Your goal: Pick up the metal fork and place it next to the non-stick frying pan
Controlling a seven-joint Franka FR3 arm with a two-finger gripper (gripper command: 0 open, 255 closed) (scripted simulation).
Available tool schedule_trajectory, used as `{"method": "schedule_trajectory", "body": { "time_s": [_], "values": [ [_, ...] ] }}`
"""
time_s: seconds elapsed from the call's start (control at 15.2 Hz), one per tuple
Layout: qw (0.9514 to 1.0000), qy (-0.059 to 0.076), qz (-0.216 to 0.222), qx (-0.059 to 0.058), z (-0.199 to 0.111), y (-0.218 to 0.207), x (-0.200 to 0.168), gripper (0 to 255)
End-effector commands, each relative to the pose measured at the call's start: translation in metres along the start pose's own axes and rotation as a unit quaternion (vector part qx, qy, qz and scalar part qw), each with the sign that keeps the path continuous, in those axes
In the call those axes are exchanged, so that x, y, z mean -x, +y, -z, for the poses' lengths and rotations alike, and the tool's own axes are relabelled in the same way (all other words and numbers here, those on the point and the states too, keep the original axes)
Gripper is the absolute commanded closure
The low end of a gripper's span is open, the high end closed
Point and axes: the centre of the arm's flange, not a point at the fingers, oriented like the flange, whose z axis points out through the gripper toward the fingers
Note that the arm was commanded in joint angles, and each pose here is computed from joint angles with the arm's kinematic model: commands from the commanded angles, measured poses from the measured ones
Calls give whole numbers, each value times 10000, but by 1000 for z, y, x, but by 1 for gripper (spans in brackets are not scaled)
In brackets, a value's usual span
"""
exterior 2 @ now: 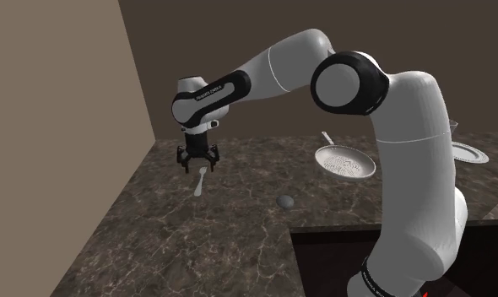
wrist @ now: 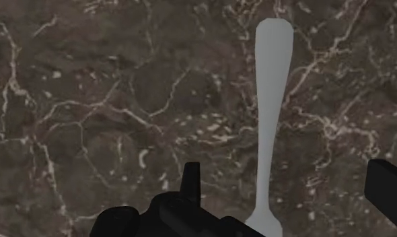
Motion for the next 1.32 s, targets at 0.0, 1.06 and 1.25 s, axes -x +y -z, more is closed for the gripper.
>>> {"method": "schedule_trajectory", "body": {
  "time_s": [0.0, 1.06, 1.25],
  "values": [
    [10000, 5, -26, -2, -10, -1, -3, 0],
    [10000, 5, -26, -2, -39, -1, -3, 255],
    [10000, 5, -26, -2, -39, -1, -3, 255]
  ]
}}
